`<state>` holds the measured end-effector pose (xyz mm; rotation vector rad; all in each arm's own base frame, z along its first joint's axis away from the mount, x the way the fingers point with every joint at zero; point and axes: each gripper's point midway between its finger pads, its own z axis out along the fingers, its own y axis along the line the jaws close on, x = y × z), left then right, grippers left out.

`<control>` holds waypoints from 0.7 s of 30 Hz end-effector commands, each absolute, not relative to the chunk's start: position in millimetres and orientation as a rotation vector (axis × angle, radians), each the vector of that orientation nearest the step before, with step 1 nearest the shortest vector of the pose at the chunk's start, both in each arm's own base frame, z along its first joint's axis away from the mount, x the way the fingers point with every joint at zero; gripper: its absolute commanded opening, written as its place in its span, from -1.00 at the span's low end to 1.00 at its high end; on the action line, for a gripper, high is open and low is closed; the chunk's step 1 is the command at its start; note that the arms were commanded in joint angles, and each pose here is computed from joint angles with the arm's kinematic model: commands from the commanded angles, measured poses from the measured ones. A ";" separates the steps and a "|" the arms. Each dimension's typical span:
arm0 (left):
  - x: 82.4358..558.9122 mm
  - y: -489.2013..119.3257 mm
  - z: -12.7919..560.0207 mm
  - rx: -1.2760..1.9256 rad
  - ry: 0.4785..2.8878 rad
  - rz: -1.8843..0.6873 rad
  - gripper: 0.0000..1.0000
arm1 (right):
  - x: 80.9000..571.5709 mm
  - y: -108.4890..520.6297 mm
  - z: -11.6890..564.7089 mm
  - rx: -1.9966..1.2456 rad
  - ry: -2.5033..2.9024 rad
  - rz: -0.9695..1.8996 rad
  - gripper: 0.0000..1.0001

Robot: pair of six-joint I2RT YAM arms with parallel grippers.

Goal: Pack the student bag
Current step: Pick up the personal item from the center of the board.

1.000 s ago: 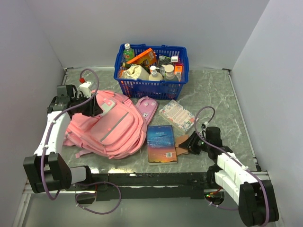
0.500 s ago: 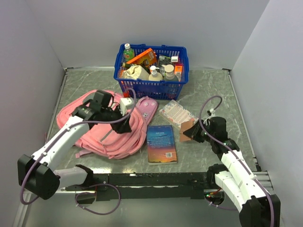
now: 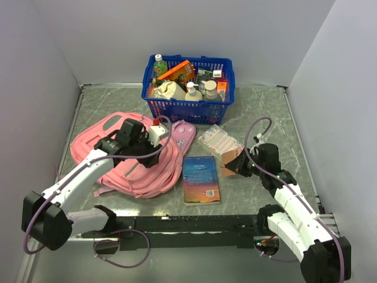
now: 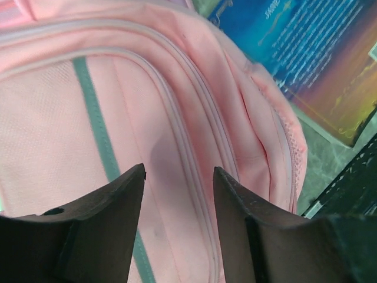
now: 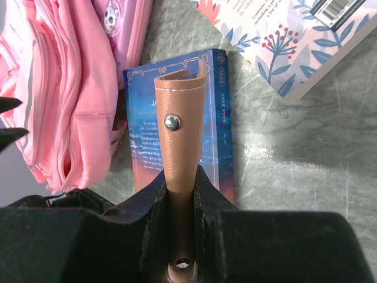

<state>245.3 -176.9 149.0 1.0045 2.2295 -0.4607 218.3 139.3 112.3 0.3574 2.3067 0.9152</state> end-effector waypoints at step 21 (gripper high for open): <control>291.2 -141.2 171.2 0.911 2.066 0.122 -0.79 | 238.2 177.9 160.3 0.210 2.169 1.050 -0.66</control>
